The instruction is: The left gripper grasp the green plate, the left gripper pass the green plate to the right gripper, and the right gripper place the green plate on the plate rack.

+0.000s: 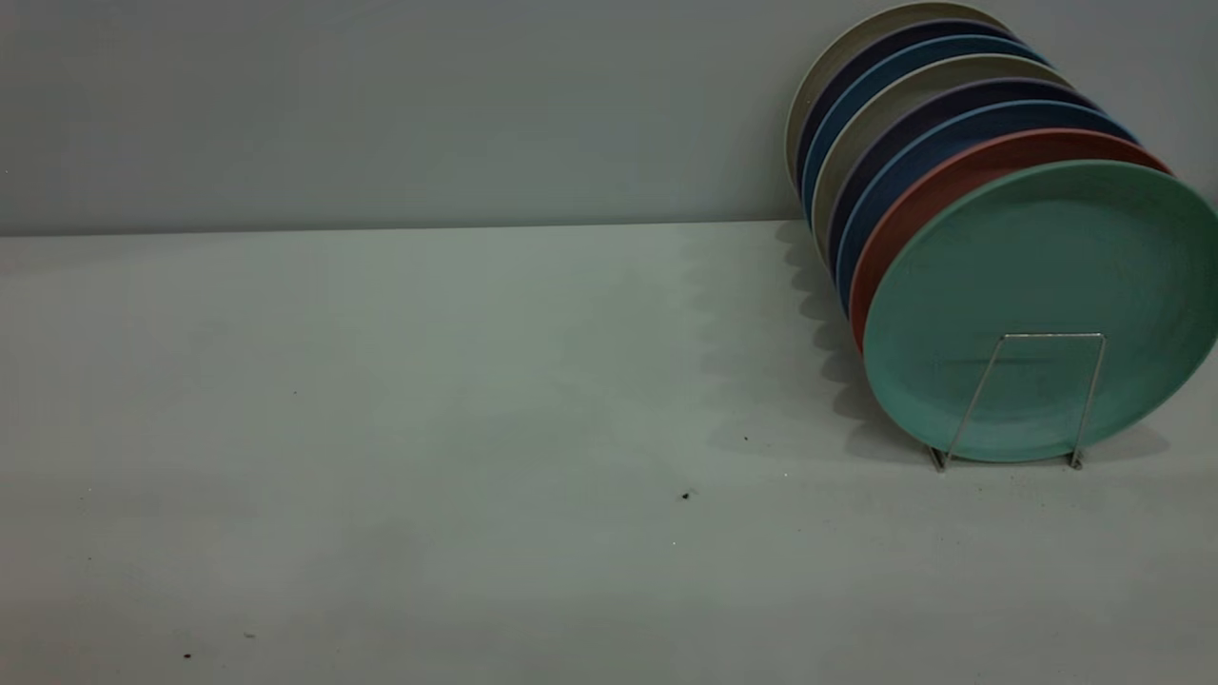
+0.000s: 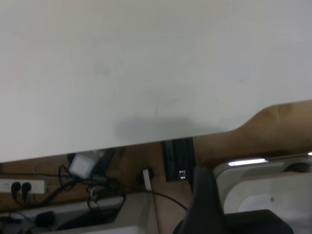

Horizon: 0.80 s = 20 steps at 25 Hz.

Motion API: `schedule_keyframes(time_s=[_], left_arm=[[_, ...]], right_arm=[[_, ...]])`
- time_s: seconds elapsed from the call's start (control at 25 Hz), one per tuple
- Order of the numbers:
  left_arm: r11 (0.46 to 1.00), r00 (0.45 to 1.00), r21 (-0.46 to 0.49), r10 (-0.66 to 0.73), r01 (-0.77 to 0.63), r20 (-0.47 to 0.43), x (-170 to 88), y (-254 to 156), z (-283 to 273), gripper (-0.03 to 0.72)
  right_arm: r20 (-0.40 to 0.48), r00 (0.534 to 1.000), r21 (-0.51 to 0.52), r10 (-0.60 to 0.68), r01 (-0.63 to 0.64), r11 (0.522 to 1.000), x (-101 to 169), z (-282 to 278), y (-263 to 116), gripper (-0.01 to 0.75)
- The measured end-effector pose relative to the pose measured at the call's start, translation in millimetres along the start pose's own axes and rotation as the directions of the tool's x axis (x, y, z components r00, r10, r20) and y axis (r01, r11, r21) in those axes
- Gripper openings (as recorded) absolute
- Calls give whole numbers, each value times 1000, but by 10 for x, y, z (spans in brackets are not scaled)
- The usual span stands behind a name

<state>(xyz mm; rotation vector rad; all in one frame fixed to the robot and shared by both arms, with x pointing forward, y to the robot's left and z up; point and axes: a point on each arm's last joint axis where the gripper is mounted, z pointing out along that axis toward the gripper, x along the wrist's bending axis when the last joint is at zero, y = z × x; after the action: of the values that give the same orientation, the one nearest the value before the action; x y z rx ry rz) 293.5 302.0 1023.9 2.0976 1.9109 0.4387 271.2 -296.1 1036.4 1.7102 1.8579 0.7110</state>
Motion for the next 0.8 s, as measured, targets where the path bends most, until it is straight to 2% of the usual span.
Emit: schedule_keyframes(time_s=[0.36,0.8], left_arm=[[998,1000,-63,1,-1,-6,-7,-65,-63,591],[991,1000,-134,-2,0,-13,-15,-142,-129,591]], right_arm=[[6,1000,-251,-5,7,968,21,-277,-252,339],[7,1000,-259,-5,7,966,22,-291,-277,339]])
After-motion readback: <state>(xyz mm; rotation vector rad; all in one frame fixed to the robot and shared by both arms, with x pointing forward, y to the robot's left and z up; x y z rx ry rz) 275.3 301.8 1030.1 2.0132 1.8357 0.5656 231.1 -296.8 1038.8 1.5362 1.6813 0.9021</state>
